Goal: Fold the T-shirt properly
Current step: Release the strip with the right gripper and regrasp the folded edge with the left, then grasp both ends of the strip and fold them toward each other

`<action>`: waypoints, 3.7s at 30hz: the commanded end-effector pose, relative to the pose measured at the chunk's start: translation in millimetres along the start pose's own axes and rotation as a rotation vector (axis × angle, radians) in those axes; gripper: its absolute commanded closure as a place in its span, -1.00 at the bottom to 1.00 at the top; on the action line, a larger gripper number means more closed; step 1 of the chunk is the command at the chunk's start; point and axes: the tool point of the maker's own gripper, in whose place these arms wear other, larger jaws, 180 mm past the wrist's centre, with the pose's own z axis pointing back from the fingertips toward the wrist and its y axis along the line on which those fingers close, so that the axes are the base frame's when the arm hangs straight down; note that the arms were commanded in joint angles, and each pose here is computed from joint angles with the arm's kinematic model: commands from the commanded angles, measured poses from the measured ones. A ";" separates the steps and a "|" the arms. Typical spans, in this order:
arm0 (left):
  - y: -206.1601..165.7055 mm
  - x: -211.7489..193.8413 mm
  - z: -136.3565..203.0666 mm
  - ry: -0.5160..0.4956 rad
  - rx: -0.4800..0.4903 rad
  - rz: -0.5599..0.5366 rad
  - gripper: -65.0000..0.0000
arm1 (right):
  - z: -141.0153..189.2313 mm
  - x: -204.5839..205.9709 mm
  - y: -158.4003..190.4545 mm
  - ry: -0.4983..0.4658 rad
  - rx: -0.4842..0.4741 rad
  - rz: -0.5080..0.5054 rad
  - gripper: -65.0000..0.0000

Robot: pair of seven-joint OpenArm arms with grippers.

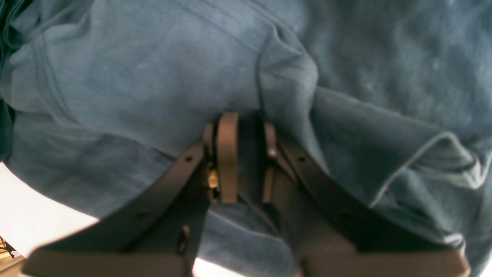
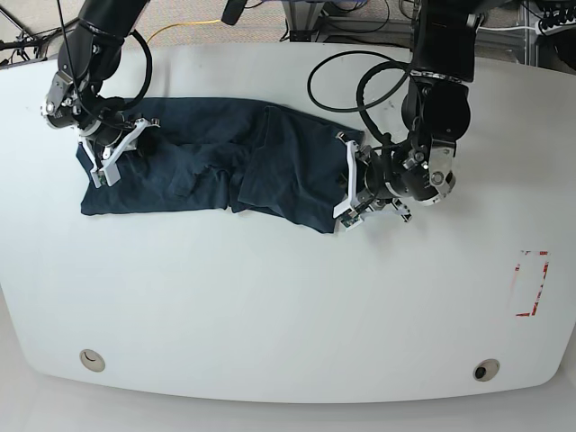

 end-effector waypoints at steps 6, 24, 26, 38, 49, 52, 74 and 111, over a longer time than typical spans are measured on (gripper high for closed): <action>-7.7 44.7 8.1 -0.182 -0.075 0.030 0.69 | 2.7 1.5 -5.3 0.020 -0.021 0.020 0.74; -18.8 -14.3 -5.6 -0.140 -0.107 0.193 0.69 | 2.8 1.6 -6.2 0.022 -0.024 0.021 0.74; -14.0 -26.6 0.6 -0.129 -0.082 0.230 0.69 | 3.4 1.7 -7.0 0.018 -0.025 0.016 0.74; -1.8 -65.2 16.9 -0.072 -0.015 0.329 0.69 | 5.2 5.1 -7.2 -0.001 -0.022 0.005 0.73; 1.6 -21.2 26.0 -0.170 0.004 0.292 0.69 | 37.8 50.1 -2.7 -0.216 0.074 -0.086 -0.28; 6.9 -7.9 27.4 -0.171 0.008 0.277 0.69 | 50.2 61.2 -6.3 -0.278 0.079 -0.104 -0.39; 13.1 -0.2 39.7 -0.170 0.044 0.243 0.69 | 82.4 41.9 -120.0 -0.282 -0.016 -0.372 -0.54; 3.8 -20.2 9.7 -0.146 -0.035 0.323 0.69 | 37.8 28.4 -70.5 -0.212 0.089 -0.348 -0.91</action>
